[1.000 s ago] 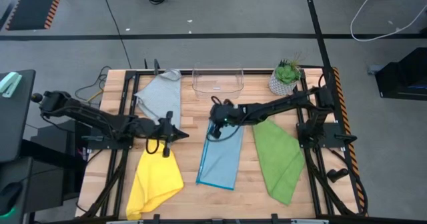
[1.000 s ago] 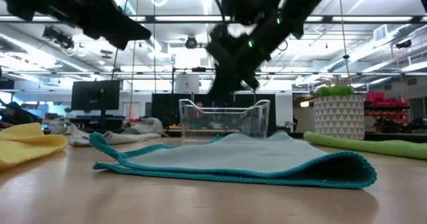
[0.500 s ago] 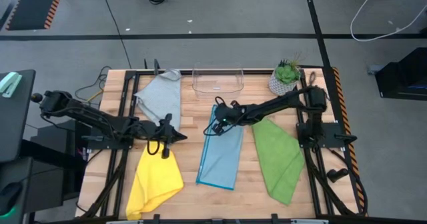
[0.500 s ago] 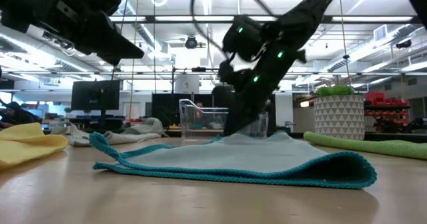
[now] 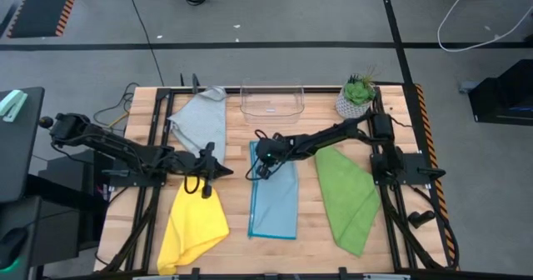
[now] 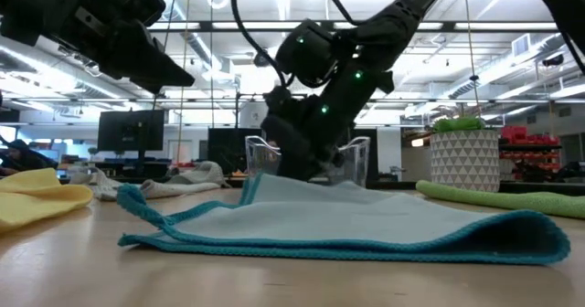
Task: Fold microfiber towels
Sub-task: Fold the blue microfiber towel
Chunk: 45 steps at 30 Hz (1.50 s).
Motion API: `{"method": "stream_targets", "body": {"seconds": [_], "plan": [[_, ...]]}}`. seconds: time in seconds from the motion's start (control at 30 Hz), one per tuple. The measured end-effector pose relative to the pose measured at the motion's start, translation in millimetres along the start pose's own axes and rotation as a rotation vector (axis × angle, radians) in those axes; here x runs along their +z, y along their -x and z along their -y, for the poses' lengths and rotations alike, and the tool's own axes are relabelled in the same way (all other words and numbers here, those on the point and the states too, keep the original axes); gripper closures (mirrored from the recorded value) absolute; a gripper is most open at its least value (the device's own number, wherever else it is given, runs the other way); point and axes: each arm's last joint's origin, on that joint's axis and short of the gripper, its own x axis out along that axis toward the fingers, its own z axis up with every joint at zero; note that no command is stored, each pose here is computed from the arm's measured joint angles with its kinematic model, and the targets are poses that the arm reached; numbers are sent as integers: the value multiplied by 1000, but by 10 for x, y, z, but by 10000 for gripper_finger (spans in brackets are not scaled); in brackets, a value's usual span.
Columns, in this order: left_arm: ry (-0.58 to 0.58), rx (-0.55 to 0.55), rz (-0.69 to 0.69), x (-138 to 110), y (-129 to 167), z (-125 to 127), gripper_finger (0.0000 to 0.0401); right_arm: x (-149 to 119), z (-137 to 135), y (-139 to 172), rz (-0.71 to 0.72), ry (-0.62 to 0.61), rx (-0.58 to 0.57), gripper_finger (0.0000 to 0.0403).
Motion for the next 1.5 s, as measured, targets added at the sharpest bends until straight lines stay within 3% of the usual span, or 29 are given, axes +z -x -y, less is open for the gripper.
{"method": "stream_targets", "body": {"seconds": [0.17, 0.3, 0.4, 0.73, 0.93, 1.17, 1.33, 1.5], "plan": [[-8, -1, -26, -39, -43, 16, 394, 80, -108, 202, 45, 45, 25, 391], [-13, -23, -66, -108, -104, 90, 397, 267, -205, 606, 151, 103, 62, 391], [-30, -32, -92, -125, -155, 196, 395, 231, -245, 832, 194, 135, 57, 394], [-102, -53, -151, -121, -354, 482, 393, -381, 135, 297, 52, -7, -45, 396], [-127, -75, -180, -142, -434, 596, 397, -362, 257, 171, 56, -64, -87, 396], [-146, -109, -177, -93, -489, 744, 389, -319, 337, 283, 64, -54, -149, 395], [-186, -150, -179, -64, -522, 911, 396, -174, 110, 723, 148, 5, -79, 388], [-226, -196, -196, -80, -618, 1168, 393, -399, -365, 1143, 190, 123, 39, 390]]}}
